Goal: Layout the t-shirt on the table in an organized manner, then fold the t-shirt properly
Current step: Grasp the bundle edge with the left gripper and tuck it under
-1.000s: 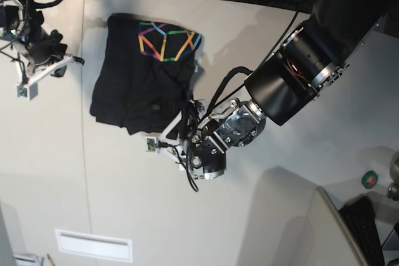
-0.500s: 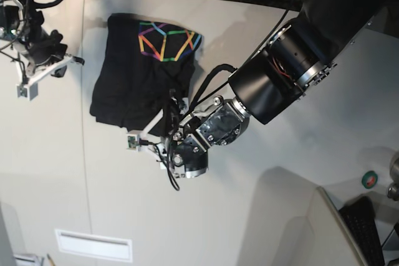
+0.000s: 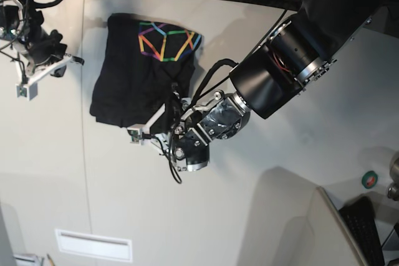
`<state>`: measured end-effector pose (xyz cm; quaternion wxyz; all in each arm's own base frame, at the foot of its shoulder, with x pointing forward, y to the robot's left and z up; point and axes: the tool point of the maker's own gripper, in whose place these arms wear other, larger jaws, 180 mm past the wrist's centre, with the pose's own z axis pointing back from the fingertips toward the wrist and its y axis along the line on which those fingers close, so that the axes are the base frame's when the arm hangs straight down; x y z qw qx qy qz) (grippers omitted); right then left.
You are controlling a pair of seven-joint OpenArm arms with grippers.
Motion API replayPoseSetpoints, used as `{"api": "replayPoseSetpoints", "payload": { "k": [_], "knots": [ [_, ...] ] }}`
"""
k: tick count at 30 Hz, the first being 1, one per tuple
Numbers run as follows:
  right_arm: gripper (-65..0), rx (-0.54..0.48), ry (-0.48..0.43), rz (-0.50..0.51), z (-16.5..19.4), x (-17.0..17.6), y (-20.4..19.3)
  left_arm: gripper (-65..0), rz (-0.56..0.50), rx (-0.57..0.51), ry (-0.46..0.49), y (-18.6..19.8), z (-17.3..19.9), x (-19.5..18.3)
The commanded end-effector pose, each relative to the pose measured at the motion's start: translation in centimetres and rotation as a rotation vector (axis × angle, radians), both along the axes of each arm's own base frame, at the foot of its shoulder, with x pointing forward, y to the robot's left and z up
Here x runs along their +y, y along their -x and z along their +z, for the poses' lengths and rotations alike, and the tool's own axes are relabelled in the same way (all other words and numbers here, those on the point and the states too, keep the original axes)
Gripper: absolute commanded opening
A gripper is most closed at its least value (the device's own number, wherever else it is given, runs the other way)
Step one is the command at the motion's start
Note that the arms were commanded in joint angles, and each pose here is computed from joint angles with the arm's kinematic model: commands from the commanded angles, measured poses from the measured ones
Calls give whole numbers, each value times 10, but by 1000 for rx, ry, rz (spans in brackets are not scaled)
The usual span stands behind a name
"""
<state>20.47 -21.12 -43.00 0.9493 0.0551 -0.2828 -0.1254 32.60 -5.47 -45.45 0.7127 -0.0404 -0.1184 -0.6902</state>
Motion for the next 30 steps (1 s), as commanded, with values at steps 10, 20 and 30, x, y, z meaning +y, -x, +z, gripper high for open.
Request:
{"api": "replayPoseSetpoints", "payload": {
  "k": [10,20,30],
  "knots": [
    [-650,-32,12,2,8,-5,-6,-383,29,1,-21,-13,0,7],
    [-650,-34,12,2,8,-5,-6,-650,19,-23,-16,-21,9,0],
    [-650,-34,12,2,8,-5,-6,-650,-65,-72,-54,-27,20,-13]
  ]
}}
